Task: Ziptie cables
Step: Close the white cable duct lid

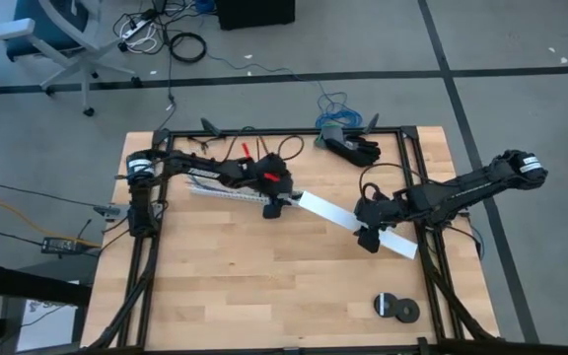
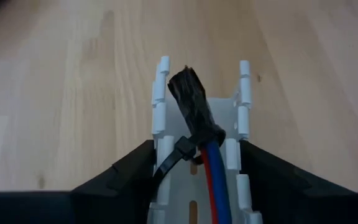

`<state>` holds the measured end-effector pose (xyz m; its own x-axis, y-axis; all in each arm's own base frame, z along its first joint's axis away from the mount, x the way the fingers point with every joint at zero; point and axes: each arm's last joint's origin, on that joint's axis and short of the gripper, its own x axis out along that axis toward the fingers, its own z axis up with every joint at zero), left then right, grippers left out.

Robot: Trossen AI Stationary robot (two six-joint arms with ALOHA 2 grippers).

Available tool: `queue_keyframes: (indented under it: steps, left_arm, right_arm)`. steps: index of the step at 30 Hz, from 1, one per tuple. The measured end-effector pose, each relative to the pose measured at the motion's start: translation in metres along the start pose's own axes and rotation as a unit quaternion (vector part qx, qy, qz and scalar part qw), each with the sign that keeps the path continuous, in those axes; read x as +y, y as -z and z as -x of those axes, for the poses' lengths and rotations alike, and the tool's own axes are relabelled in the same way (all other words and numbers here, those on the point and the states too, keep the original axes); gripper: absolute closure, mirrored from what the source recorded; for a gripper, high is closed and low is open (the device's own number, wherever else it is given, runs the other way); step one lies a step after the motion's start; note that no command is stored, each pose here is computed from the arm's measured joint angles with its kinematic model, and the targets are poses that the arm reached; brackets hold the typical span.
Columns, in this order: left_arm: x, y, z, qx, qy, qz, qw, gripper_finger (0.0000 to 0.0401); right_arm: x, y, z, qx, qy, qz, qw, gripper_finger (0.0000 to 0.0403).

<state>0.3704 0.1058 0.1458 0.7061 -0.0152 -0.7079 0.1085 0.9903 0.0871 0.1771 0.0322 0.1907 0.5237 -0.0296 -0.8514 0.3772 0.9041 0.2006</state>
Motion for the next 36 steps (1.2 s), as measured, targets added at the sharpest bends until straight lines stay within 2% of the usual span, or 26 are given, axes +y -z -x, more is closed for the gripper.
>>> queue_keyframes:
  steps: [4,9,11,21,26,33,36]
  left_arm:
    - [-0.006,0.01,0.005,0.005,0.016,-0.009,1.0,0.0178]
    - [-0.015,0.018,0.005,0.005,0.1,-0.027,0.995,0.0178]
    - [-0.018,0.018,0.005,0.001,0.114,-0.031,0.993,0.0178]
    - [-0.016,0.018,0.005,0.01,0.092,-0.032,0.995,0.0178]
    - [-0.019,0.017,0.004,0.012,0.09,-0.035,0.995,0.0178]
    - [-0.02,0.016,0.004,0.014,0.086,-0.035,0.996,0.0178]
    - [-0.02,0.016,0.004,0.015,0.083,-0.034,0.996,0.0178]
  right_arm:
    - [-0.001,-0.003,-0.001,-0.009,-0.005,0.003,1.0,0.019]
    - [0.0,-0.012,-0.009,-0.013,-0.034,-0.007,0.999,0.019]
    - [0.0,-0.015,-0.016,-0.004,-0.042,-0.006,0.999,0.019]
    - [0.005,-0.02,-0.052,0.035,-0.076,0.011,0.996,0.0188]
    - [-0.001,-0.019,-0.058,0.056,-0.069,-0.001,0.996,0.0187]
    - [-0.006,-0.025,-0.056,0.032,-0.053,-0.003,0.998,0.0187]
    - [-0.008,-0.024,-0.058,0.045,-0.055,-0.007,0.997,0.0186]
